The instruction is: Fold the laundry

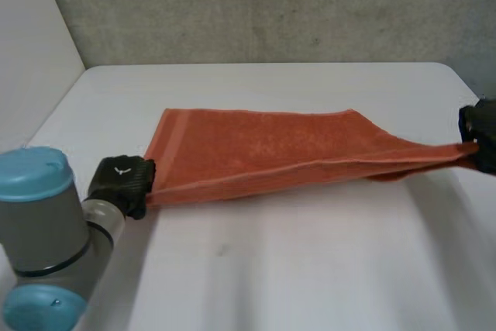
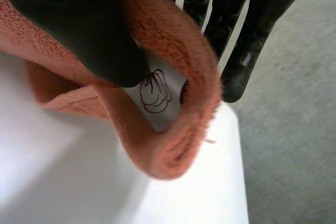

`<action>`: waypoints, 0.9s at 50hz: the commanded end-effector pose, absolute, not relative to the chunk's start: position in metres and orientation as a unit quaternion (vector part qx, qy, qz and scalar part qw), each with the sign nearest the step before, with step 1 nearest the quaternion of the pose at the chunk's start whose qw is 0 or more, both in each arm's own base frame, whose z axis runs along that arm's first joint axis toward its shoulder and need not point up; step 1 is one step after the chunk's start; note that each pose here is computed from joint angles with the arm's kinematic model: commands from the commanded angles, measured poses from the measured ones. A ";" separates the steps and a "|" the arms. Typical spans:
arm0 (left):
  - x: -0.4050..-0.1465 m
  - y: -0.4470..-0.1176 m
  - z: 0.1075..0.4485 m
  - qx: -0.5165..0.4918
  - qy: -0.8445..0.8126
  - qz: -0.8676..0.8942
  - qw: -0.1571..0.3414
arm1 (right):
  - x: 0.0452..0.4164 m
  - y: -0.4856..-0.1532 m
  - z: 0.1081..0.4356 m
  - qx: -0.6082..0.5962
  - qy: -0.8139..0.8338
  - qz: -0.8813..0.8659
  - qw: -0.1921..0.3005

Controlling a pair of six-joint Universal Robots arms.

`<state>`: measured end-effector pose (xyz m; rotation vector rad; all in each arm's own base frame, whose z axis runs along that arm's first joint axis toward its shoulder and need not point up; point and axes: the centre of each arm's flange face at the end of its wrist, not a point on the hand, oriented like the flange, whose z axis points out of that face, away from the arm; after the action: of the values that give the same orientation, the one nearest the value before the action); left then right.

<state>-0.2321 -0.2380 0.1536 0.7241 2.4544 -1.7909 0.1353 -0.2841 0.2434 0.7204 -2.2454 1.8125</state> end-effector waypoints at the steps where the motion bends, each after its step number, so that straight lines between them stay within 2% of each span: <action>1: -0.218 -0.213 0.202 0.288 0.753 -0.588 0.062 | 0.138 -0.261 0.241 0.331 -0.782 0.519 0.098; 7: -0.207 -0.188 0.234 0.328 0.739 -0.582 0.086 | 0.140 -0.229 0.237 0.426 -0.802 0.409 0.091; 12: -0.204 -0.185 0.227 0.352 0.747 -0.555 0.100 | 0.142 -0.225 0.233 0.461 -0.794 0.386 0.091; 15: -0.207 -0.199 0.204 0.363 0.764 -0.524 0.100 | 0.142 -0.232 0.221 0.464 -0.795 0.380 0.092; 17: -0.211 -0.219 0.181 0.367 0.779 -0.498 0.103 | 0.140 -0.248 0.195 0.466 -0.808 0.349 0.085; 21: -0.219 -0.242 0.170 0.367 0.780 -0.496 0.105 | 0.148 -0.263 0.184 0.479 -0.802 0.343 0.098; 23: -0.231 -0.272 0.176 0.358 0.764 -0.526 0.107 | 0.167 -0.283 0.194 0.491 -0.773 0.376 0.142; 24: -0.231 -0.272 0.176 0.358 0.764 -0.526 0.107 | 0.167 -0.283 0.194 0.491 -0.773 0.376 0.142; 25: -0.238 -0.290 0.190 0.348 0.747 -0.556 0.110 | 0.176 -0.298 0.206 0.485 -0.753 0.407 0.176; 26: -0.238 -0.290 0.190 0.347 0.747 -0.556 0.110 | 0.176 -0.299 0.206 0.485 -0.753 0.407 0.177; 27: -0.246 -0.307 0.209 0.335 0.724 -0.593 0.111 | 0.184 -0.316 0.224 0.468 -0.732 0.447 0.211; 29: -0.258 -0.339 0.264 0.292 0.656 -0.687 0.115 | 0.196 -0.352 0.289 0.391 -0.670 0.572 0.267; 30: -0.258 -0.339 0.265 0.292 0.655 -0.687 0.115 | 0.196 -0.353 0.290 0.390 -0.669 0.573 0.267; 32: -0.265 -0.360 0.337 0.223 0.543 -0.800 0.121 | 0.203 -0.371 0.366 0.293 -0.585 0.704 0.274; 33: -0.265 -0.360 0.338 0.223 0.543 -0.801 0.121 | 0.203 -0.371 0.366 0.293 -0.585 0.705 0.274; 34: -0.267 -0.360 0.373 0.187 0.480 -0.849 0.120 | 0.204 -0.374 0.393 0.248 -0.547 0.756 0.260; 35: -0.267 -0.360 0.373 0.187 0.479 -0.849 0.120 | 0.204 -0.374 0.393 0.247 -0.547 0.756 0.260; 37: -0.260 -0.347 0.432 0.121 0.376 -0.910 0.123 | 0.207 -0.370 0.429 0.182 -0.480 0.828 0.225; 41: -0.255 -0.340 0.448 0.093 0.352 -0.923 0.126 | 0.201 -0.350 0.449 0.164 -0.445 0.853 0.216; 44: -0.258 -0.341 0.432 0.109 0.385 -0.908 0.122 | 0.200 -0.335 0.440 0.187 -0.455 0.846 0.206; 45: -0.259 -0.342 0.419 0.120 0.407 -0.898 0.118 | 0.203 -0.335 0.424 0.204 -0.471 0.835 0.198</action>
<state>-0.2598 -0.3463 0.4330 0.3413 1.1083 -2.6518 0.2054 -0.3569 0.4356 0.5012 -1.3026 2.2932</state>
